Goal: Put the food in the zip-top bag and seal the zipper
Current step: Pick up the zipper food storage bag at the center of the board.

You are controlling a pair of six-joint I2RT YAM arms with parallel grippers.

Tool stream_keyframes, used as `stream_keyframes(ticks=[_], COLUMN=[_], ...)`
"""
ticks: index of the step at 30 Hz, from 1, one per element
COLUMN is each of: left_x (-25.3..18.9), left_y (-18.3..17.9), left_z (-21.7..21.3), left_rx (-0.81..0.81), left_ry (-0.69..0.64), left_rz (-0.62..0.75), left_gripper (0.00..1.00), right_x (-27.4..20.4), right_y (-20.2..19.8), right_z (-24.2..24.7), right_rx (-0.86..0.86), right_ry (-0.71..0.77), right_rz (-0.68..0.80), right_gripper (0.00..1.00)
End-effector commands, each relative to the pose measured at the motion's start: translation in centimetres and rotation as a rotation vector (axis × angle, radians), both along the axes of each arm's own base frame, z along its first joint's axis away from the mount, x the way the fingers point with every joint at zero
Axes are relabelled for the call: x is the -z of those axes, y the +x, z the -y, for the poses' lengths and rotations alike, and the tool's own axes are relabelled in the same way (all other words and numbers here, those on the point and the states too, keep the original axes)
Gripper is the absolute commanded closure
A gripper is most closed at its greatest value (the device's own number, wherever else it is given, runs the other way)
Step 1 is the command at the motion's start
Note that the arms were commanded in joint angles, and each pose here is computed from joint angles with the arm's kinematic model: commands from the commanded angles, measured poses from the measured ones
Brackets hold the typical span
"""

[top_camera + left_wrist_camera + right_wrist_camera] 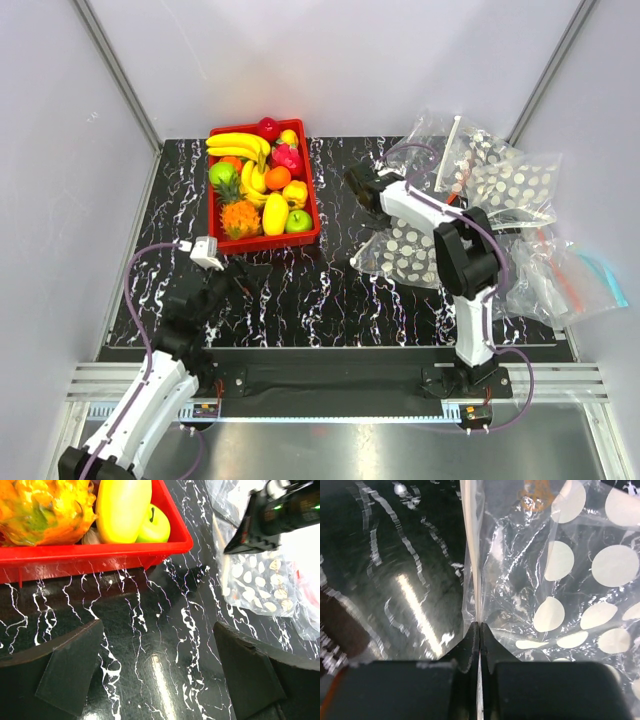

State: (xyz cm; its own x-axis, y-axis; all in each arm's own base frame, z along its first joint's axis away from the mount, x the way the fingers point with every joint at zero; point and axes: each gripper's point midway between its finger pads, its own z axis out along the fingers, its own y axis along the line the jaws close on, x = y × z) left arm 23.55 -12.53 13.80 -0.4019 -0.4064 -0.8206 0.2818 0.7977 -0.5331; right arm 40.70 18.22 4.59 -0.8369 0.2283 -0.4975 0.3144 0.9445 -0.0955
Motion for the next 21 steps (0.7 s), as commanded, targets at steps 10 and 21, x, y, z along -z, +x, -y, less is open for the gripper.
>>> stream_keyframes(ticks=[10, 21], left_x=[-2.4, -1.9], left_y=[0.3, -0.9], left_z=[5.1, 10.5], left_rx=[0.181, 0.389], left_ry=[0.022, -0.002], left_rz=[0.066, 0.051], left_gripper=[0.01, 0.01], right_x=[-9.9, -11.7], right_y=[-4.7, -11.7], right_z=[-8.2, -13.1], right_rx=[-0.545, -0.843], right_ry=[0.434, 0.677], right_rz=[0.288, 0.445], right_gripper=[1.00, 0.91])
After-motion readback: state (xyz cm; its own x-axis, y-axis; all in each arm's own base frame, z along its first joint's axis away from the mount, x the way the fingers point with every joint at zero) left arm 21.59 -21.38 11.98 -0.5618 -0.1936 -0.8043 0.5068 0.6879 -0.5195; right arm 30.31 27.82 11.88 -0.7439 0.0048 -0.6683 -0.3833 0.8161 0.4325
